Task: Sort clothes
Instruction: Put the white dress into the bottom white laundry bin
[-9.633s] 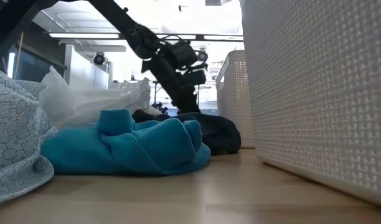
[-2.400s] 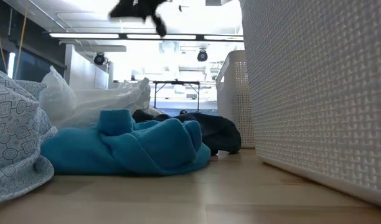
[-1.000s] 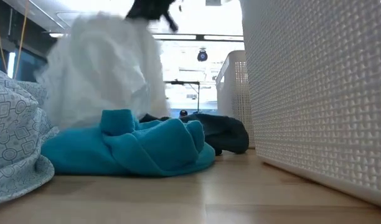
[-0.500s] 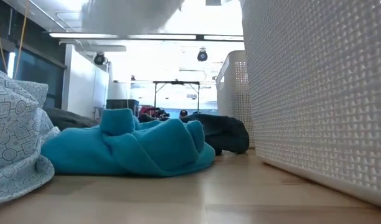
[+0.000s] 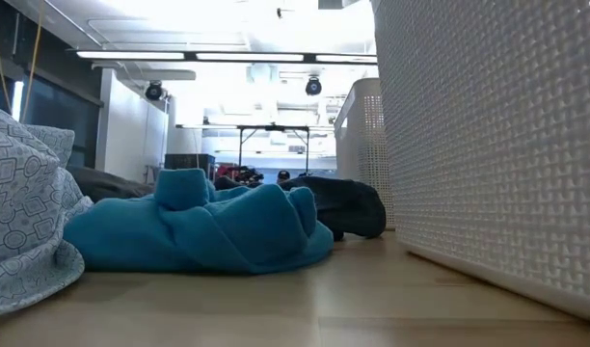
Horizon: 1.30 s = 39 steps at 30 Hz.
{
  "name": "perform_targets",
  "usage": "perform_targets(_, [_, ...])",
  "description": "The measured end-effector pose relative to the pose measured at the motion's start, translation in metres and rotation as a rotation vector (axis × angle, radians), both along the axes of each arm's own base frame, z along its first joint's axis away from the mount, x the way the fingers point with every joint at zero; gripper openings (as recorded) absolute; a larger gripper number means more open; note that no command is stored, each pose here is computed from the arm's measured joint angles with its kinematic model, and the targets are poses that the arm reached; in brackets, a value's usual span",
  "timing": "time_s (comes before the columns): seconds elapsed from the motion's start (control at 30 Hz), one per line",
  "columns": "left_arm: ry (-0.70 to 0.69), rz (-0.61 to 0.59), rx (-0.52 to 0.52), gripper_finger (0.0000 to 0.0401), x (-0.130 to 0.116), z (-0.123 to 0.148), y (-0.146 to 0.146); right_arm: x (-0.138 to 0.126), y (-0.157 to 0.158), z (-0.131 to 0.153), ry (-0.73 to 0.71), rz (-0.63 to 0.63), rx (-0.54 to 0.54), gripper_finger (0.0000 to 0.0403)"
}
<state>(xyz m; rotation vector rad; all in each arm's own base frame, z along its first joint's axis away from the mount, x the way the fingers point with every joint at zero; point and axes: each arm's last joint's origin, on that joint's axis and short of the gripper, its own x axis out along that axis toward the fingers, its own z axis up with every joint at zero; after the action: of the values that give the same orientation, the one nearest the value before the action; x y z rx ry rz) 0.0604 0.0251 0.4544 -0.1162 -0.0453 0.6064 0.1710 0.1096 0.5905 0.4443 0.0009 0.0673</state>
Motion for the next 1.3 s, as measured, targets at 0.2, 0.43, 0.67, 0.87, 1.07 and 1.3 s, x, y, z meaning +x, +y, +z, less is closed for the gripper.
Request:
perform_targets(0.2, [0.000,0.021,0.000,0.0161,0.000,0.000,0.001,-0.003,0.012,-0.066,0.551,-0.203,0.286,0.0005])
perform_targets(0.43, [0.018,0.055,0.024,0.0161,-0.001,0.000,0.001,0.028,0.059,-0.115,0.975,-0.069,0.603,0.0004])
perform_targets(0.67, [0.012,0.072,0.074,0.0161,0.001,0.004,0.002,0.046,0.091,-0.185,1.288,-0.094,0.674,0.0003])
perform_targets(0.87, [0.009,0.075,0.102,0.0161,0.001,0.006,0.002,0.062,0.102,-0.256,1.362,-0.141,0.655,0.0007])
perform_targets(1.07, [0.009,0.074,0.093,0.0161,0.001,0.005,0.002,0.065,0.088,-0.326,1.523,-0.250,0.687,0.0038])
perform_targets(1.3, [0.013,0.072,0.074,0.0161,0.001,0.004,0.002,0.064,0.066,-0.360,1.687,-0.273,0.707,0.0132])
